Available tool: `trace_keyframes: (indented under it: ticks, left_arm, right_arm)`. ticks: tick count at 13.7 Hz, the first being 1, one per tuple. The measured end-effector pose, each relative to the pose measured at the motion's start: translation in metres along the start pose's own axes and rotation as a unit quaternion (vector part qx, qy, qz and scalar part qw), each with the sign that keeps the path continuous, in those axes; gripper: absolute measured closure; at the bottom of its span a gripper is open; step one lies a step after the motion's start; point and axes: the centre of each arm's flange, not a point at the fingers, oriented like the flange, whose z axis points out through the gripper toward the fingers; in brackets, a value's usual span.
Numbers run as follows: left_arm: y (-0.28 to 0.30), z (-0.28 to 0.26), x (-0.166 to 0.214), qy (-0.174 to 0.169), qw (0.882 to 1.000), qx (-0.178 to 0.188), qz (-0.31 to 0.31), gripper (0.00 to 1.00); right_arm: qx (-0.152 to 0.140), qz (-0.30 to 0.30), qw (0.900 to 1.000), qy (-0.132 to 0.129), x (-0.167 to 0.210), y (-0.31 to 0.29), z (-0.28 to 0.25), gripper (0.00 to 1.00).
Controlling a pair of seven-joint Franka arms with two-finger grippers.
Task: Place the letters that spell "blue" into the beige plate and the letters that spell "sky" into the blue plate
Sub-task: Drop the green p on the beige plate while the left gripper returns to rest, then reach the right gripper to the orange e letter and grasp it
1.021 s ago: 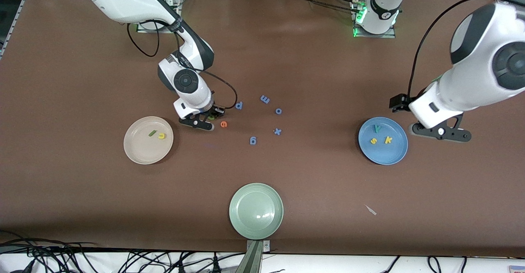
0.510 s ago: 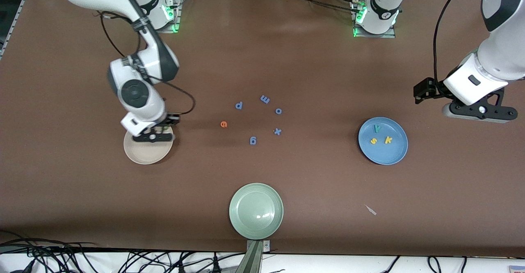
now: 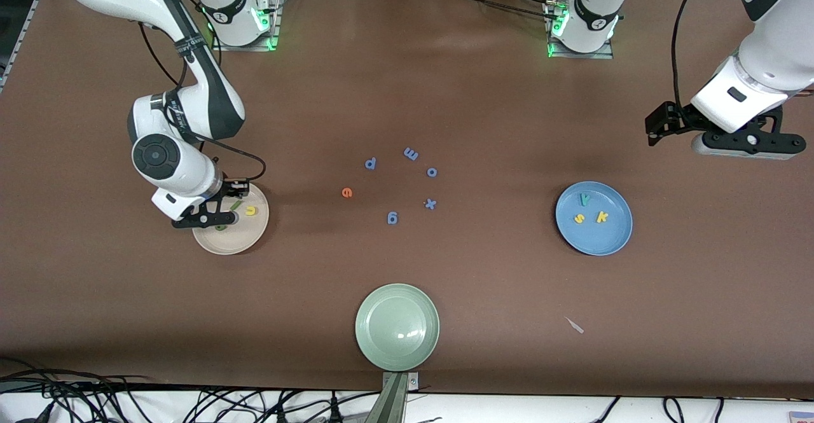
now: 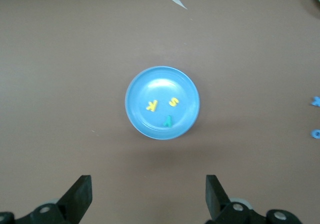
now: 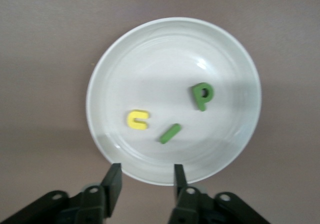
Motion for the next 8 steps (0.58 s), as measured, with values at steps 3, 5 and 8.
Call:
trace_keyframes:
  ticks: [3, 5, 8]
  left_arm:
    - [0.002, 0.001, 0.0, -0.002, 1.0, -0.011, -0.001, 0.0]
    - [0.001, 0.001, 0.0, -0.001, 1.0, -0.011, -0.002, 0.0]
    - [-0.002, 0.001, 0.0, -0.001, 1.0, -0.011, -0.005, 0.0]
  right_arm:
    - [0.039, 0.059, 0.997, 0.002, 0.0, -0.056, -0.011, 0.45]
    - [0.058, 0.102, 0.993, 0.0, 0.004, -0.112, -0.009, 0.44]
    - [0.086, 0.145, 0.986, 0.01, 0.013, -0.171, 0.015, 0.44]
